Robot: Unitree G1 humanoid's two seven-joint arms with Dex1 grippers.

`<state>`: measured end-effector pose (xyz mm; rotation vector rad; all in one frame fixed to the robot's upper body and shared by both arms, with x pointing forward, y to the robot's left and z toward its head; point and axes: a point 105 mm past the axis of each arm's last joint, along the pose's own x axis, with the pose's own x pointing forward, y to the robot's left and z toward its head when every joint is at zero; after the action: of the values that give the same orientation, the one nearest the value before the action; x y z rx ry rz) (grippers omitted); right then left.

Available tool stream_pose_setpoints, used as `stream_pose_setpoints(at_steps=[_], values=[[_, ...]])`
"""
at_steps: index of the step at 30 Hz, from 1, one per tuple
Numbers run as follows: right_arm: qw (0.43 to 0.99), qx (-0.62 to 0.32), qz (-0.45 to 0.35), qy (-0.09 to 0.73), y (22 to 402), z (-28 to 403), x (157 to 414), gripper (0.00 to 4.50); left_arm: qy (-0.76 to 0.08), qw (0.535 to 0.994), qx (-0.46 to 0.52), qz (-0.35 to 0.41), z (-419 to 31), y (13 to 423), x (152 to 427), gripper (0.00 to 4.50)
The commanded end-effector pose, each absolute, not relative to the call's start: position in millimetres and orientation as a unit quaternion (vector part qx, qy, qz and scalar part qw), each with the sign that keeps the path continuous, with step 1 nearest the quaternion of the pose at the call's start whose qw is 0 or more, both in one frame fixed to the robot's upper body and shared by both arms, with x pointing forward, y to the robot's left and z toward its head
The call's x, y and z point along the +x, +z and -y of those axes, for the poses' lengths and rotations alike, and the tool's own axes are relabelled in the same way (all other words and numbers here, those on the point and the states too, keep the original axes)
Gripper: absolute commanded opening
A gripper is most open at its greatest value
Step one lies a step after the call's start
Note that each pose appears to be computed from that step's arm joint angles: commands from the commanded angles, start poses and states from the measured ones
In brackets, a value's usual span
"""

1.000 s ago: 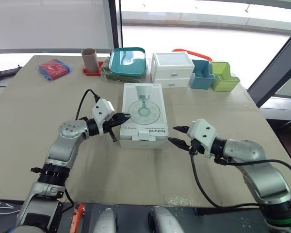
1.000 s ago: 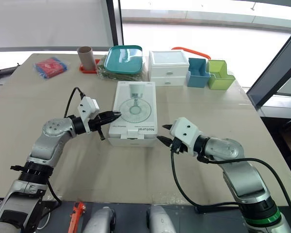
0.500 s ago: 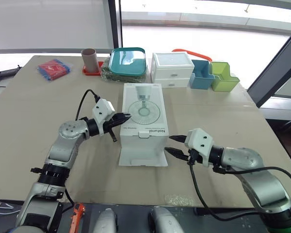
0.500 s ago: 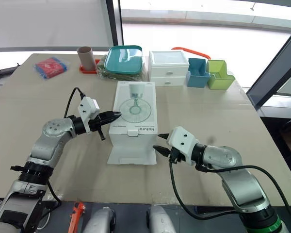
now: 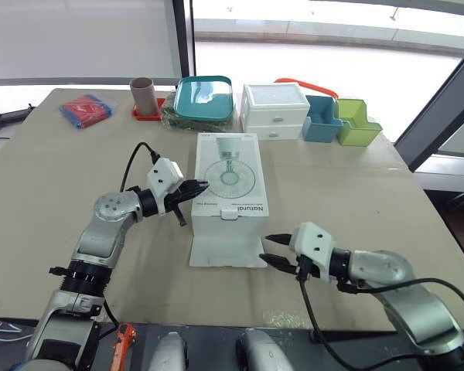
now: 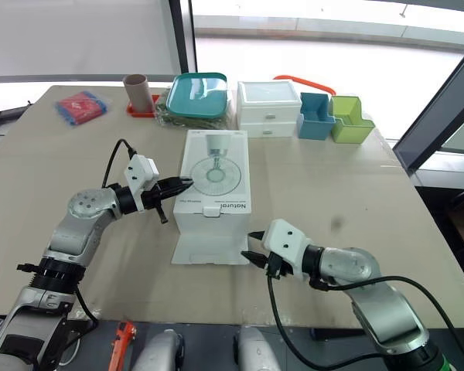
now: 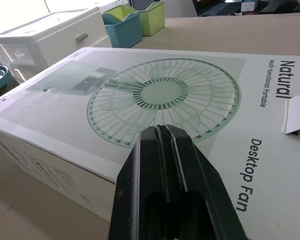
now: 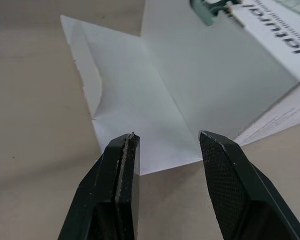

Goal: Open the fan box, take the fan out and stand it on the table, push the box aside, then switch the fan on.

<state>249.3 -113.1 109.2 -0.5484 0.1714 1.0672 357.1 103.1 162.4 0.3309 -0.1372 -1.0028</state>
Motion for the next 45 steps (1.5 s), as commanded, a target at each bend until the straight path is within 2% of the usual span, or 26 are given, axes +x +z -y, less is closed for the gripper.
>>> stream_pose_setpoints(at_steps=[1, 13, 25, 36, 45], values=[[0.816, -0.269, -0.063, 0.508, 112.8, 108.2, 248.2, 2.16, -0.477, 0.863, 0.165, 0.036, -106.3, 148.6, 359.0, 0.0], [0.816, -0.272, -0.09, 0.502, 91.9, 112.3, 251.7, 2.16, -0.472, 0.864, 0.169, 0.043, -106.6, 151.7, 363.3, 0.0], [0.839, -0.252, -0.096, 0.472, 104.4, 138.8, 258.7, 2.16, -0.476, 0.861, 0.173, 0.046, -104.3, 151.5, 363.7, 0.0], [0.844, -0.267, -0.066, 0.46, 106.5, 123.5, 280.7, 2.16, -0.475, 0.862, 0.171, 0.048, -102.7, 150.6, 363.7, 0.0], [0.833, -0.241, -0.041, 0.496, 117.2, 112.3, 273.0, 2.16, -0.472, 0.864, 0.17, 0.05, -102.4, 150.9, 363.7, 0.0]])
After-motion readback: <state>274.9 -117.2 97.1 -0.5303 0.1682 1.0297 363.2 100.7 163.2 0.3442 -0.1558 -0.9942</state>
